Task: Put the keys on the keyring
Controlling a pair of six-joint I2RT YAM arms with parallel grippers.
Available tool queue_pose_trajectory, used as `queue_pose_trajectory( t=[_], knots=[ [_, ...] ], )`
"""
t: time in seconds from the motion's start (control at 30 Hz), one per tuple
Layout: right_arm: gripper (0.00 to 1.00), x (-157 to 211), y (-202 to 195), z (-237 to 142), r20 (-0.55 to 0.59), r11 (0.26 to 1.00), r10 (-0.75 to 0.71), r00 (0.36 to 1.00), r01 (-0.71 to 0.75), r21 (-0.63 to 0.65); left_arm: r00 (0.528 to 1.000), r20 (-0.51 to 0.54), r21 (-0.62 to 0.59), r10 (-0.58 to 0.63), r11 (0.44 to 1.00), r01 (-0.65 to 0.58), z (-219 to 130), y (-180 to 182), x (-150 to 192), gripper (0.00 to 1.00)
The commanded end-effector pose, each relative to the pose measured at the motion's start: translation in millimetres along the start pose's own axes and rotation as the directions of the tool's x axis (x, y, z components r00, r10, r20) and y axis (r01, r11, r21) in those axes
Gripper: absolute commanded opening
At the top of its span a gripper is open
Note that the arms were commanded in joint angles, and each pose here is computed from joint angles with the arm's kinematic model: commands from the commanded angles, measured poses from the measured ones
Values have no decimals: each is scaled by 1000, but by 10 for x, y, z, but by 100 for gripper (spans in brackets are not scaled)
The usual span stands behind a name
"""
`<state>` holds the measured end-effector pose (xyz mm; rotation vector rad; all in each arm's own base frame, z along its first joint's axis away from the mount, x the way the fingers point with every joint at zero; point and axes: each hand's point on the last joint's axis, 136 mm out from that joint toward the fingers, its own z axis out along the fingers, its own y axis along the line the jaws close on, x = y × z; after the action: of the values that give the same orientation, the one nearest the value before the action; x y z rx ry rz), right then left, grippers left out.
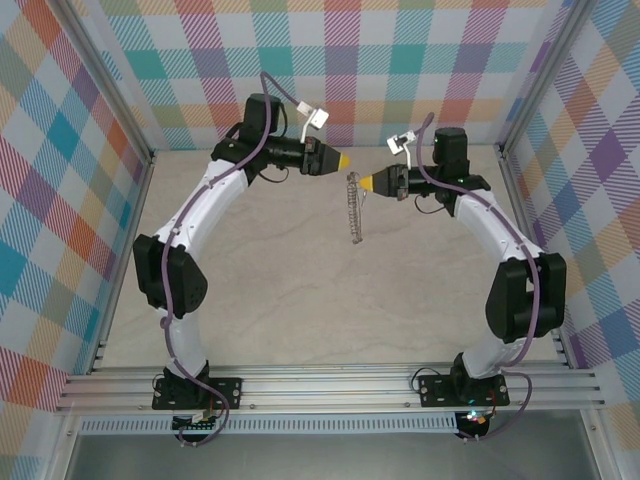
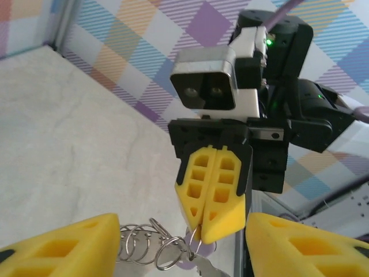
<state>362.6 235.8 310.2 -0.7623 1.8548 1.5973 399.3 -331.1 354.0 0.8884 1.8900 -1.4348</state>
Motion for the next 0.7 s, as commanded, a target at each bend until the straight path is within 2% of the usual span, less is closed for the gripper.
queue_pose_trajectory(
  t=[0.0,0.1,0.67],
  knots=[
    [0,-148,142,-16,7,996,-66,998,66,-64,1000,-29,85,-10,996,13,-36,-133,23,39],
    [0,-178,125,-7,7,995,-63,998,64,-73,999,-37,105,-17,994,21,-16,-137,47,32],
    [0,-205,156,-10,7,994,-70,998,70,-87,996,-82,139,-24,990,35,217,-149,171,30]
  ],
)
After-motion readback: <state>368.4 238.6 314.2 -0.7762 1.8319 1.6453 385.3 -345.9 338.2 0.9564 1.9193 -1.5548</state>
